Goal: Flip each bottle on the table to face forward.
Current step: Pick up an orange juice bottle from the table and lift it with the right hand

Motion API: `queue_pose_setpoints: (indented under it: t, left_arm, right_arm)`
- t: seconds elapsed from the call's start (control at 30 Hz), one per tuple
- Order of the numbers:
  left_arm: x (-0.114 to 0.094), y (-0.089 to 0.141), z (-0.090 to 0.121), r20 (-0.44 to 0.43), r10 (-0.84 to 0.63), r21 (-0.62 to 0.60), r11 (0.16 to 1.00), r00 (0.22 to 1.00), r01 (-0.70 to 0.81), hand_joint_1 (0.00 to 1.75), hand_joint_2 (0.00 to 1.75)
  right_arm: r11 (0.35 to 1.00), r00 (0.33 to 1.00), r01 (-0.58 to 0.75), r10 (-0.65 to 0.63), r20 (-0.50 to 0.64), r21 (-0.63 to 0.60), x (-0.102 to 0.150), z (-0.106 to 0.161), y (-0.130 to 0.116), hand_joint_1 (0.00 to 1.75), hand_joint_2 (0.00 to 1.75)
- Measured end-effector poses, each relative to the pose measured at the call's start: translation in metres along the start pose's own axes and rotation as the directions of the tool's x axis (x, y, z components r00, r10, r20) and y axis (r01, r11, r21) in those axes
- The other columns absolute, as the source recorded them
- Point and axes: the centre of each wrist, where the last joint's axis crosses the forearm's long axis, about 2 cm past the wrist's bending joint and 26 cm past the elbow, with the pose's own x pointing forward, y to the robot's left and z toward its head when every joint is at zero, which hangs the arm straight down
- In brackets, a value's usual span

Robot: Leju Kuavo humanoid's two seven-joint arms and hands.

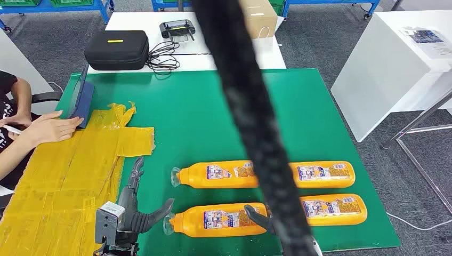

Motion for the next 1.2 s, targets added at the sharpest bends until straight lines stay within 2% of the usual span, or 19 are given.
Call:
queue_pose_setpoints:
  t: [0.63,0.67,0.77,0.8,1.07,1.2]
  left_arm:
    - [0.0000,0.0000,0.0000,0.000,0.000,0.000,1.000,1.000,0.000,0.00,1.75]
    - [0.0000,0.0000,0.0000,0.000,0.000,0.000,1.000,1.000,0.000,0.08,1.75]
    - [0.0000,0.0000,0.0000,0.000,0.000,0.000,1.000,1.000,0.000,1.38,1.75]
    - [0.0000,0.0000,0.0000,0.000,0.000,0.000,1.000,1.000,0.000,1.74,1.75]
    - [0.0000,0.0000,0.0000,0.000,0.000,0.000,1.000,1.000,0.000,1.75,1.75]
    - [0.0000,0.0000,0.0000,0.000,0.000,0.000,1.000,1.000,0.000,1.75,1.75]
  right_arm:
    - [1.000,1.000,0.000,0.000,0.000,0.000,0.0000,0.0000,0.0000,0.03,1.75]
    - [1.000,1.000,0.000,0.000,0.000,0.000,0.0000,0.0000,0.0000,0.35,1.75]
    - [1.000,1.000,0.000,0.000,0.000,0.000,0.0000,0.0000,0.0000,1.34,1.75]
    - [1.000,1.000,0.000,0.000,0.000,0.000,0.0000,0.0000,0.0000,1.36,1.75]
    - [1.000,1.000,0.000,0.000,0.000,0.000,0.0000,0.0000,0.0000,1.37,1.75]
    - [1.000,1.000,0.000,0.000,0.000,0.000,0.0000,0.0000,0.0000,1.47,1.75]
